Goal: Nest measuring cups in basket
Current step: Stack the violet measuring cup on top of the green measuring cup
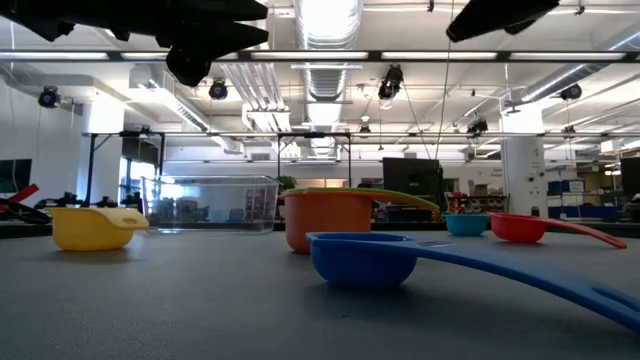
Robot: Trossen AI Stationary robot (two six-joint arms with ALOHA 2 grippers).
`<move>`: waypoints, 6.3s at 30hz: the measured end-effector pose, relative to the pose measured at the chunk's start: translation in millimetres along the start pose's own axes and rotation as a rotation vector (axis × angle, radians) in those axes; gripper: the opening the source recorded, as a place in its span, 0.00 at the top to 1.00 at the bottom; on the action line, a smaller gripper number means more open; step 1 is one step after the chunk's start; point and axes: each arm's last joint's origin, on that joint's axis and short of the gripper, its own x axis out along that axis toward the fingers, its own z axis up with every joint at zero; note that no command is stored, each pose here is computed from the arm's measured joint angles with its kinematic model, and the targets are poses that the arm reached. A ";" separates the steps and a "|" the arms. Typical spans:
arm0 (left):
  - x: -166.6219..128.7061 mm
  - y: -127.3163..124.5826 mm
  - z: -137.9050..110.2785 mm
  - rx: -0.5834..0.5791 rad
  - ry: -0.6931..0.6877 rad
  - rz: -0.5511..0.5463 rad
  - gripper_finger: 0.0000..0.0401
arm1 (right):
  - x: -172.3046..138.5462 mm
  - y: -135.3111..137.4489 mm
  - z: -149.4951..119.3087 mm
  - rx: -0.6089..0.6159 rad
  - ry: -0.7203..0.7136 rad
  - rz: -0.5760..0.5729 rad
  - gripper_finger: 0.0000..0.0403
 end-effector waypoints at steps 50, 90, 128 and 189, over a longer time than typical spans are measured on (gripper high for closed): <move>-0.6 -0.1 -2.8 -0.044 0.029 0.000 0.66 | -113.3 33.1 -41.9 0.388 0.140 0.122 0.98; -0.6 0.2 -3.9 -0.057 0.039 0.004 0.66 | -138.0 -60.7 -96.7 0.615 0.597 -0.085 0.98; -0.7 0.4 -4.3 -0.055 0.043 0.006 0.66 | -92.6 -5.8 -130.6 0.532 0.694 0.095 0.53; -16.4 4.9 2.5 -0.023 0.128 -0.043 0.66 | 67.0 -150.4 63.1 0.000 0.226 0.224 0.98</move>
